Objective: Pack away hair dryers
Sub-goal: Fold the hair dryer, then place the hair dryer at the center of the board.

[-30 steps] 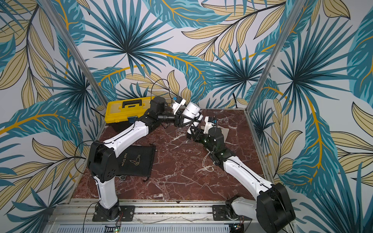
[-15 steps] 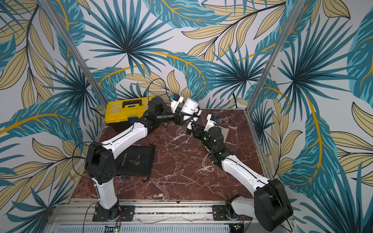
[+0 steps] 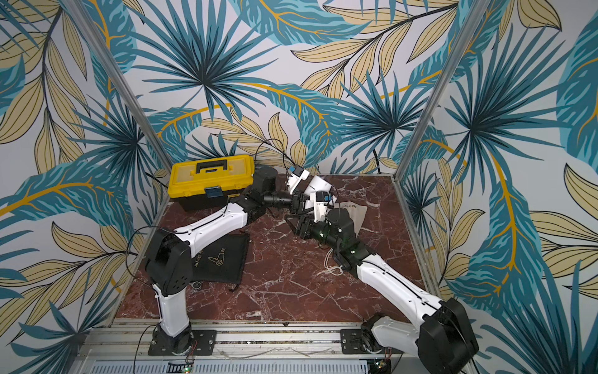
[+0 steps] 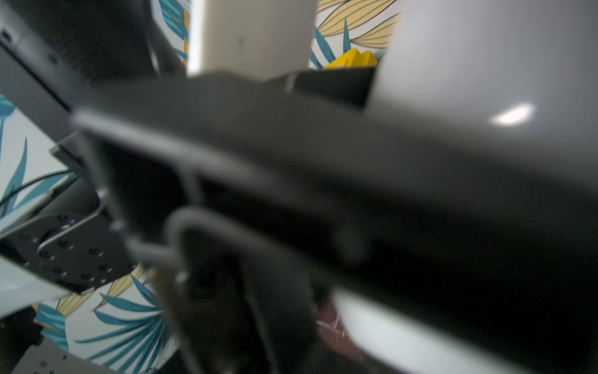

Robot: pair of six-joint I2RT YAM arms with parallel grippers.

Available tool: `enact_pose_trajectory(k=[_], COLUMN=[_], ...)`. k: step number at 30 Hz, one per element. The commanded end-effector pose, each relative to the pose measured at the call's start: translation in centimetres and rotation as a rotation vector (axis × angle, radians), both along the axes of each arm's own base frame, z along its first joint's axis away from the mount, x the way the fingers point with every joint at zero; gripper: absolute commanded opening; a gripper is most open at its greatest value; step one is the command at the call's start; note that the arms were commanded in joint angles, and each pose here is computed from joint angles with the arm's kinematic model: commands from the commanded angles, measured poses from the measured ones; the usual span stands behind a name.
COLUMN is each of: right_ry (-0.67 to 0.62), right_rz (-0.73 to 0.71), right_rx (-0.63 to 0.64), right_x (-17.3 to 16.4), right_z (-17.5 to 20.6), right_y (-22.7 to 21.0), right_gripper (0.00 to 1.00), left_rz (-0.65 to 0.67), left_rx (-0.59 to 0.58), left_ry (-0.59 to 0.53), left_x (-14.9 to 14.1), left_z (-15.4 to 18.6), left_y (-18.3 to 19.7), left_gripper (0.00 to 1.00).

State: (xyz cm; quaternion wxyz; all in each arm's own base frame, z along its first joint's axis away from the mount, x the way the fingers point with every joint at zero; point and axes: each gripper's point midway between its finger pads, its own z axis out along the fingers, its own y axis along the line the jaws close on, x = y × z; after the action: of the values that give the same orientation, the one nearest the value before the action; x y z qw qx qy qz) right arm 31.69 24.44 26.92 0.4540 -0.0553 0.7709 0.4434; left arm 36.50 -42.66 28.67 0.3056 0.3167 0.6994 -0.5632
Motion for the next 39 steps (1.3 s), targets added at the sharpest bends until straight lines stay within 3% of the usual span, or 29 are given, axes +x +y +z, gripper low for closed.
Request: enact_pose_trajectory(k=[1,11,15,19,24,31,39], right_ry=[-0.071,-0.005,0.120,0.229,0.261,0.348,0.330], right_rz=[-0.007,-0.186,-0.297,-0.310,-0.318,-0.277,-0.278], right_rx=[-0.039,-0.254,-0.322,-0.306,-0.281,-0.282,-0.273], right_x=[-1.0,-4.2,-4.2,-3.7,-2.5,-1.6,-0.8], right_z=[0.1,-2.3,-5.0,-7.2,-8.2,-10.4,-10.2], right_y=[-1.5,-7.7,-10.7,-11.4,-11.3,-10.4,-10.1], right_gripper=[0.64,0.72,0.73,0.73,0.73,0.73,0.73], left_rz=[-0.045,0.031,0.002,0.000,0.076,0.067,0.078], left_rx=[0.029,0.082,0.066,0.077,0.242,0.329,0.366], left_ry=[0.168,0.259,0.292,0.369,0.449,0.603,0.669], left_x=[-0.9,0.4,0.4,0.7,0.0,-2.1,-1.7], left_z=[-2.8,-7.0,-6.8,-8.1,-12.7,-17.2,-19.8], left_y=[0.7,3.5,3.7,4.7,7.0,8.2,8.1], left_gripper=[0.03,0.03,0.04,0.04,0.04,0.05,0.05])
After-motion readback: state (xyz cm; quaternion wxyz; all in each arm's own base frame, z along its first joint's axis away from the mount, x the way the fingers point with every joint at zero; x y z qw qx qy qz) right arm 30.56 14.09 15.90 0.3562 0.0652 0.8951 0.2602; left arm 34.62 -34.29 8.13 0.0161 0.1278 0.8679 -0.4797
